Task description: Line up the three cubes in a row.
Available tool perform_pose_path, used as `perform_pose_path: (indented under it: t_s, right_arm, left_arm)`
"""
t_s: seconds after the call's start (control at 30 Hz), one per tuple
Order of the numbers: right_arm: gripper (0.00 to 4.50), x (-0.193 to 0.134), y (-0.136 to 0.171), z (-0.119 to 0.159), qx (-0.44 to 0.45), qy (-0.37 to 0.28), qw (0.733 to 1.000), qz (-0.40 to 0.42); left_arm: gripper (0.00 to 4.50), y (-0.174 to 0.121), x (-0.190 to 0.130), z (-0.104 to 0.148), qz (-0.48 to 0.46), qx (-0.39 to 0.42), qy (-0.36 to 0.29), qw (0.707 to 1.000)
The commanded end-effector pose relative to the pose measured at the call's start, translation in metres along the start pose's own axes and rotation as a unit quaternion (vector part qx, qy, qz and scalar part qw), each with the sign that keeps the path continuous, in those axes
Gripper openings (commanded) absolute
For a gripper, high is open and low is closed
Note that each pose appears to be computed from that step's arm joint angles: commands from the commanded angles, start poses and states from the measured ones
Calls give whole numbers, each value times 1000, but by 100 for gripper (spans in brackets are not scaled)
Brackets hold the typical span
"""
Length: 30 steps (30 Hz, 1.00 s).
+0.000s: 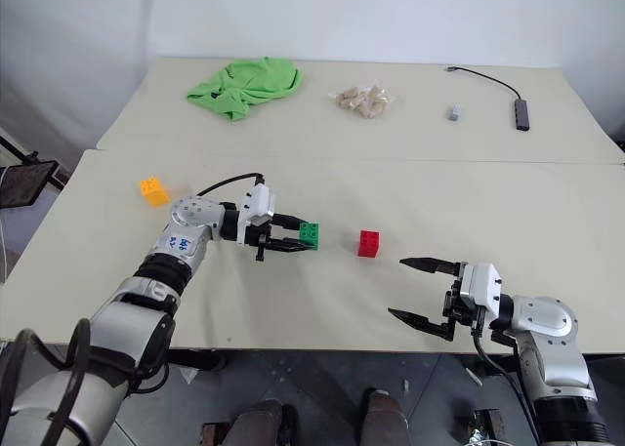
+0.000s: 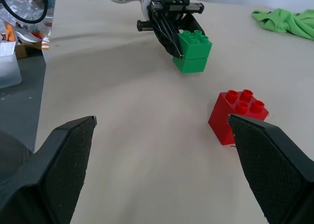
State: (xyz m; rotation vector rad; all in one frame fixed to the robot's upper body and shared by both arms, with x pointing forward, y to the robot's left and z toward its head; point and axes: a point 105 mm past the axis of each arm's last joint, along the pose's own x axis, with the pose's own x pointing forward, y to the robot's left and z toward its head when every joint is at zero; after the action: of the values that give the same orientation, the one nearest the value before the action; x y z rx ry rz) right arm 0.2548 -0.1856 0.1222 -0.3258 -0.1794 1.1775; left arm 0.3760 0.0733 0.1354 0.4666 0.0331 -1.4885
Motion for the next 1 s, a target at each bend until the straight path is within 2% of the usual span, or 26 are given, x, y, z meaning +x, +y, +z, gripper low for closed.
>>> perform_pose_path:
  t_s: [0.03,0.1,0.2,0.33,0.4,0.5,0.57,0.73,0.83,0.87,0.93,1.0]
  right_arm:
    - [450,-1,0,14,-16,-15,1000,-18]
    - [450,1,2,16,-14,-17,1000,-21]
    - [450,5,5,18,-6,-23,1000,-17]
    - [450,15,4,23,4,-39,999,-3]
    - [450,20,1,27,11,-52,999,-1]
    - [450,38,-9,42,26,-103,994,-9]
    - [450,50,-13,51,15,-127,992,-17]
    - [450,65,-17,66,29,-169,985,-32]
    - [450,75,-12,66,30,-176,984,-23]
    - [450,77,-11,65,30,-175,984,-22]
    - [450,78,-9,64,27,-173,984,-14]
    - [450,78,-10,64,21,-170,985,-9]
  left_arm:
    - [149,8,5,4,15,16,10,1000]
    - [224,8,5,5,13,18,5,1000]
    - [313,8,0,6,23,26,-6,999]
    - [430,12,-25,9,57,20,-41,997]
    - [430,10,-42,6,73,20,-51,996]
    - [430,-12,-103,-10,164,23,-66,984]
    - [441,-35,-139,-10,262,32,-79,961]
    - [441,-82,-192,-17,443,-9,-62,894]
    - [441,-127,-246,-48,630,-80,-52,770]
    - [441,-139,-253,-54,659,-99,-49,744]
    - [441,-147,-251,-56,678,-114,-45,724]
    - [441,-142,-245,-54,699,-121,-56,703]
